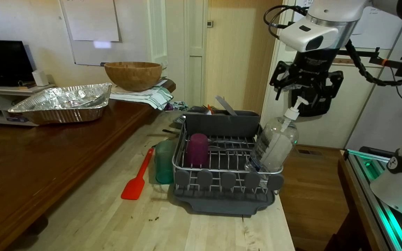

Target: Put the bottle on the counter

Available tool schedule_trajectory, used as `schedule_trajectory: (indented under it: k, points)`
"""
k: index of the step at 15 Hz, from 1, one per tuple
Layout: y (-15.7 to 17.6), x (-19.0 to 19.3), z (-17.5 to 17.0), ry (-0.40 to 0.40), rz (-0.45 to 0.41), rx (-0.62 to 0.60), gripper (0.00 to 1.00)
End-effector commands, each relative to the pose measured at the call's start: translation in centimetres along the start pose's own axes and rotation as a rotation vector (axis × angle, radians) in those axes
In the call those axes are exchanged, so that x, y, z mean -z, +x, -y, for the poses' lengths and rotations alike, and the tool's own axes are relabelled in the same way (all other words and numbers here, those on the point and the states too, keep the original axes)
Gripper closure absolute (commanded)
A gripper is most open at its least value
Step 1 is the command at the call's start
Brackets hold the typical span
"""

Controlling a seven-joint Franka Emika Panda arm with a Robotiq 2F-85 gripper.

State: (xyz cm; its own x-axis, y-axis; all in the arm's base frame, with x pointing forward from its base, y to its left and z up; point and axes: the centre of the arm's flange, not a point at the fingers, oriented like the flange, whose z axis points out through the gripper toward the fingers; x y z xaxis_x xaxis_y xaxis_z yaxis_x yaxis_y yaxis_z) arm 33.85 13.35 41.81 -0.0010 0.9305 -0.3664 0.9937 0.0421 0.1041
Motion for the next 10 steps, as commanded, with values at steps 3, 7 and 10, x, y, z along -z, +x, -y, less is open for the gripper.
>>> schedule_trajectory:
  k: [3,7,10]
  points:
    - [1.3,-1.2,2.5,-0.109,-0.067,0.059,0.00]
    - [2.2,-1.2,1.9,-0.177,-0.126,0.069,0.00]
    - [2.2,-1.3,1.9,-0.184,-0.146,0.067,0.05]
